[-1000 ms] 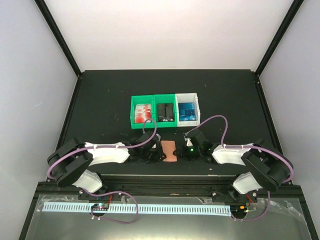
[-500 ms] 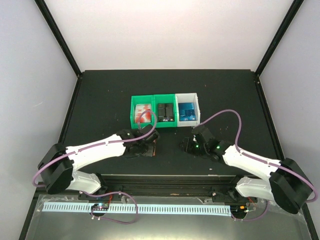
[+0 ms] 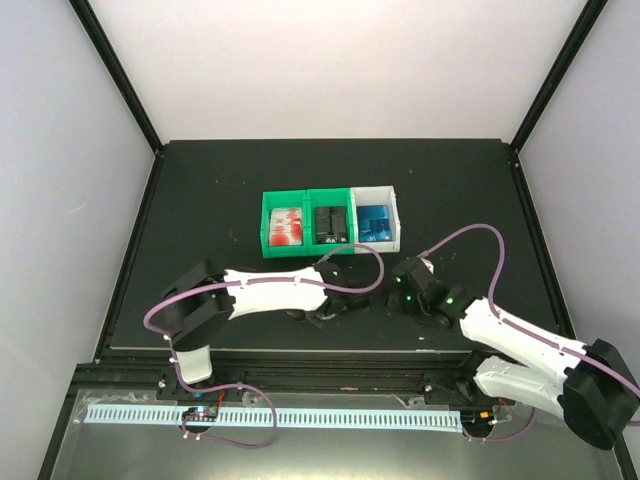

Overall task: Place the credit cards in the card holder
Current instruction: Open the card holder at the center of the board.

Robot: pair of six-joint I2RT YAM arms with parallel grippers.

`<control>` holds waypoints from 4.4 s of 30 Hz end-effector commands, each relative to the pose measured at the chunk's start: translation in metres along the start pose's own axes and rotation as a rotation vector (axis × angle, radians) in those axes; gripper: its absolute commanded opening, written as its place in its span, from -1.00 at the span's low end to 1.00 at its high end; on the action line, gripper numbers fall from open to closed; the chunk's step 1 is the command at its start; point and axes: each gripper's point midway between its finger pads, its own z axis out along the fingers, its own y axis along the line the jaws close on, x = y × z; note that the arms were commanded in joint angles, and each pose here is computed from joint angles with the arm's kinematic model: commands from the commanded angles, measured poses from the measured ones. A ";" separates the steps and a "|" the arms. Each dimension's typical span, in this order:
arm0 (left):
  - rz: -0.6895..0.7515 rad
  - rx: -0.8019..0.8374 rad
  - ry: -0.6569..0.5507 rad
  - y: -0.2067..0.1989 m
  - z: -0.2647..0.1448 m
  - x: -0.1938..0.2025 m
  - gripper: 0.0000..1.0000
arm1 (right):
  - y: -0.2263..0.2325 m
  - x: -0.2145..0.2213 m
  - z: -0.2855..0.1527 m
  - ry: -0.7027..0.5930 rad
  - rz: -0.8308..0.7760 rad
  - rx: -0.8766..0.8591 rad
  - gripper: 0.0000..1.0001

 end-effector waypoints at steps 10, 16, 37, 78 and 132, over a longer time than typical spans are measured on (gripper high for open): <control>0.135 0.304 -0.048 -0.083 -0.035 -0.008 -0.35 | -0.045 -0.014 -0.031 -0.189 0.181 0.072 0.08; 0.079 0.606 -0.142 -0.095 -0.086 -0.029 -0.02 | -0.030 -0.010 -0.029 -0.160 0.137 -0.018 0.09; -0.356 0.819 -0.025 -0.025 0.021 -0.017 0.22 | 0.126 0.077 0.037 0.247 -0.223 -0.208 0.23; -0.580 0.816 0.130 -0.024 0.090 0.052 -0.66 | 0.065 0.037 0.048 -0.163 -0.277 0.474 0.17; -0.513 1.090 0.114 -0.081 0.058 -0.016 -0.60 | 0.090 0.048 0.084 0.091 -0.331 -0.069 -0.44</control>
